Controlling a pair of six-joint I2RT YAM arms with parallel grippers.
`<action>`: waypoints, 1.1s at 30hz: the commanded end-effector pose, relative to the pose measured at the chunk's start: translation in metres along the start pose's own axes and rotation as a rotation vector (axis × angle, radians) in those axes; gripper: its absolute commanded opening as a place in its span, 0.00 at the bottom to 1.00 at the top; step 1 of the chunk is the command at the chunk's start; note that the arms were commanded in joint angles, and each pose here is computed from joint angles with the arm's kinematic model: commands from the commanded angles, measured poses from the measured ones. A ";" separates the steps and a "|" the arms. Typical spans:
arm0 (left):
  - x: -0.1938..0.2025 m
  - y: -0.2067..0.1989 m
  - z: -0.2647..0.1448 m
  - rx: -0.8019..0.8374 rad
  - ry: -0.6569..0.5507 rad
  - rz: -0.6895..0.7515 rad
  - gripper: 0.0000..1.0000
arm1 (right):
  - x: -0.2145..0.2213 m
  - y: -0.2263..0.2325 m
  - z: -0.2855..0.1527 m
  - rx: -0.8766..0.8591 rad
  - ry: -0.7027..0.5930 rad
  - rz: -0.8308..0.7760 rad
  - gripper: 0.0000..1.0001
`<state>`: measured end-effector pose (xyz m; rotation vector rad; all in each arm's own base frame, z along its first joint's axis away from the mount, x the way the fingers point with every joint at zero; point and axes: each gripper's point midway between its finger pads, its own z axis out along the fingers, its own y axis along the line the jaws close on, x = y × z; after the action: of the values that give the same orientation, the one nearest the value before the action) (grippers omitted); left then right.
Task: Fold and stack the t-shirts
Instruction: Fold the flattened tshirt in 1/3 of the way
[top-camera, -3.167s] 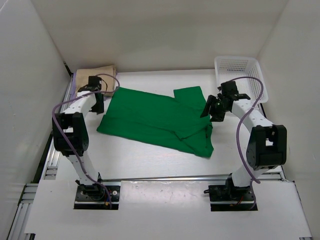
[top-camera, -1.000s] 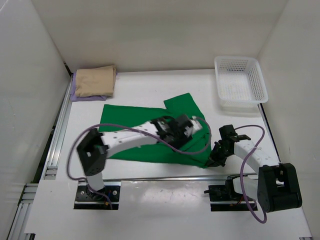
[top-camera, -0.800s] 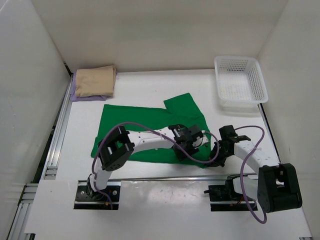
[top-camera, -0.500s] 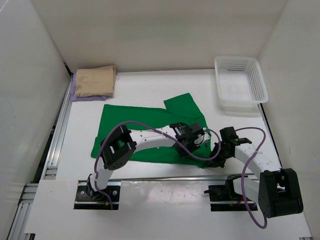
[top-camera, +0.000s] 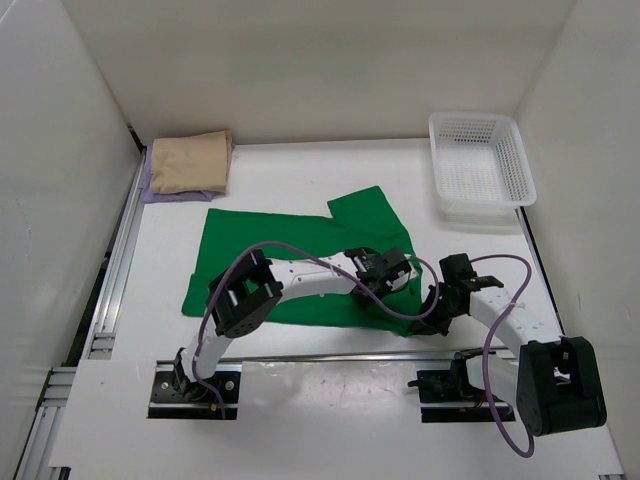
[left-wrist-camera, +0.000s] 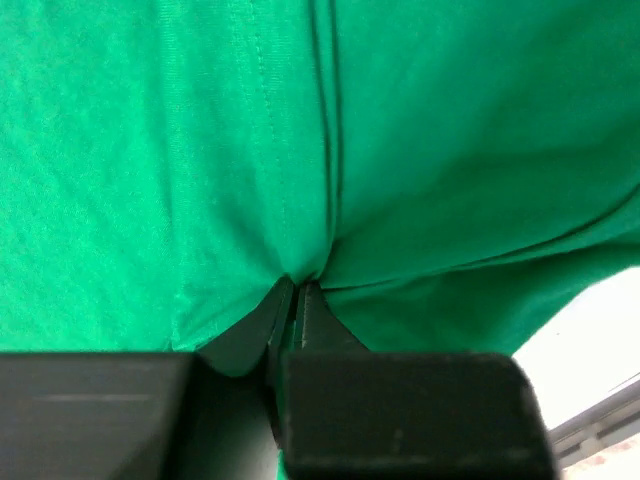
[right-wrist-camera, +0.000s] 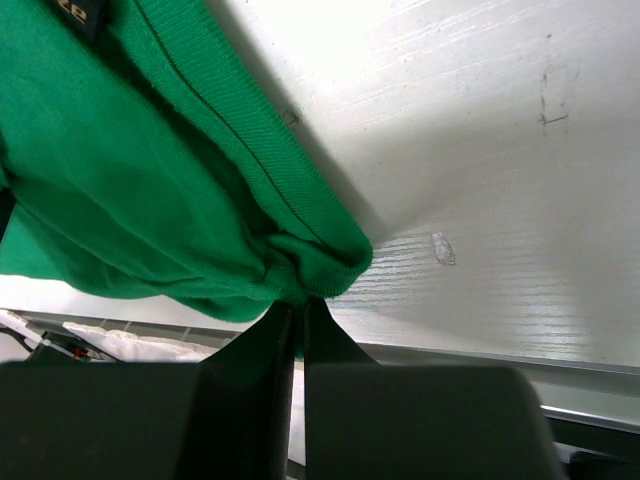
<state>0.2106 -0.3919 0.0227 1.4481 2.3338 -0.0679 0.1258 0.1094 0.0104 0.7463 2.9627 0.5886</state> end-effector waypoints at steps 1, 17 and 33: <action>-0.019 0.021 -0.012 -0.057 -0.056 -0.028 0.10 | 0.002 -0.015 0.005 0.057 0.000 -0.010 0.00; -0.010 0.127 -0.001 -0.013 -0.036 -0.290 0.23 | 0.006 -0.024 0.006 0.089 0.010 -0.020 0.00; 0.182 0.231 -0.120 -0.179 0.183 -0.704 0.89 | -0.007 -0.016 -0.008 0.129 0.003 -0.056 0.04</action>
<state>0.3420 -0.1958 0.0933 0.7353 2.6662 -0.0541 0.1255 0.1034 0.0111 0.6932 3.0122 0.5228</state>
